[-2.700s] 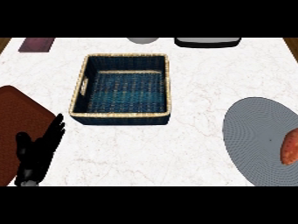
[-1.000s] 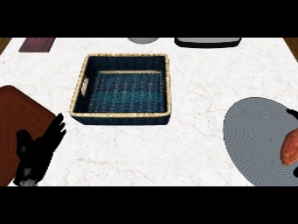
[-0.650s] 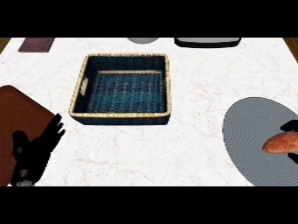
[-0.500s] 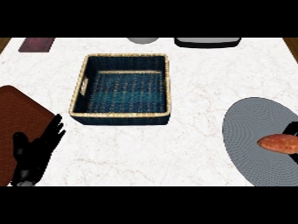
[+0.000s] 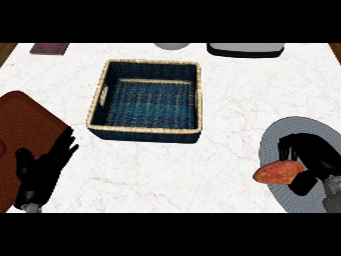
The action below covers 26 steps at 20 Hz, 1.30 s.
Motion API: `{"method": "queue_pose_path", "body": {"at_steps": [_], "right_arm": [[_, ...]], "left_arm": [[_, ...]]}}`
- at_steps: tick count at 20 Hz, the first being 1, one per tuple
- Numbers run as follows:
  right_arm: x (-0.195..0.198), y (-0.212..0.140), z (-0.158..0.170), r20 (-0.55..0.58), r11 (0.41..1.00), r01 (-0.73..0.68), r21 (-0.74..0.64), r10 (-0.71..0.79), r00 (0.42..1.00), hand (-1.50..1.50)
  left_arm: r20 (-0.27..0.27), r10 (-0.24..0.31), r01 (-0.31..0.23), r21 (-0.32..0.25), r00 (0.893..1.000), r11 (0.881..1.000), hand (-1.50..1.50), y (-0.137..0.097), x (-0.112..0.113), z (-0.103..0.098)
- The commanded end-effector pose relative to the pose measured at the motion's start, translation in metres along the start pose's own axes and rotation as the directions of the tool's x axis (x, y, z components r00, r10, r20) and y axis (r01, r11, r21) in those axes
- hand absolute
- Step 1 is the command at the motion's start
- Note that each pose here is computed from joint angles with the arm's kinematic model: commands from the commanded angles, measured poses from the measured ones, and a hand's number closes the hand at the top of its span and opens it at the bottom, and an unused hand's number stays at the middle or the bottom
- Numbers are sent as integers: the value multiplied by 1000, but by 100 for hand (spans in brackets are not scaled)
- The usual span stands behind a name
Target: Pick the sweet potato from the placemat and place it in the basket
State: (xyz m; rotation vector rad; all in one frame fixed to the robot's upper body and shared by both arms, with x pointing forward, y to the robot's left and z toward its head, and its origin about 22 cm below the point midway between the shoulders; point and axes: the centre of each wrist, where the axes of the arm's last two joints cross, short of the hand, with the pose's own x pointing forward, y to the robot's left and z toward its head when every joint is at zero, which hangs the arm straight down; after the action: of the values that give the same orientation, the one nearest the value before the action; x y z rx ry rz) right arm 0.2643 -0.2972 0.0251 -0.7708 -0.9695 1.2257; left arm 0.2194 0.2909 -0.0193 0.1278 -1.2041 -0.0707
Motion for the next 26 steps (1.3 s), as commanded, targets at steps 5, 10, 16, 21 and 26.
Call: {"method": "queue_pose_path", "body": {"at_steps": [5,10,16,21,26], "right_arm": [[176,13,8,208,995,-2,-96,22,978,150],[256,-7,36,252,954,203,-220,-145,957,150],[283,-54,74,419,735,546,-403,-382,824,150],[306,-81,93,424,607,634,-480,-472,773,150],[326,-113,94,381,537,615,-577,-490,784,150]], "left_arm": [[-99,-34,27,-72,994,997,0,-12,-12,-2],[-120,-40,31,-73,992,997,0,-17,-13,-5],[-146,-47,36,-82,988,996,0,-15,-16,-7],[-163,-51,39,-79,985,996,0,-16,-12,-8],[-166,-50,40,-60,985,997,0,-15,-13,-7]]}}
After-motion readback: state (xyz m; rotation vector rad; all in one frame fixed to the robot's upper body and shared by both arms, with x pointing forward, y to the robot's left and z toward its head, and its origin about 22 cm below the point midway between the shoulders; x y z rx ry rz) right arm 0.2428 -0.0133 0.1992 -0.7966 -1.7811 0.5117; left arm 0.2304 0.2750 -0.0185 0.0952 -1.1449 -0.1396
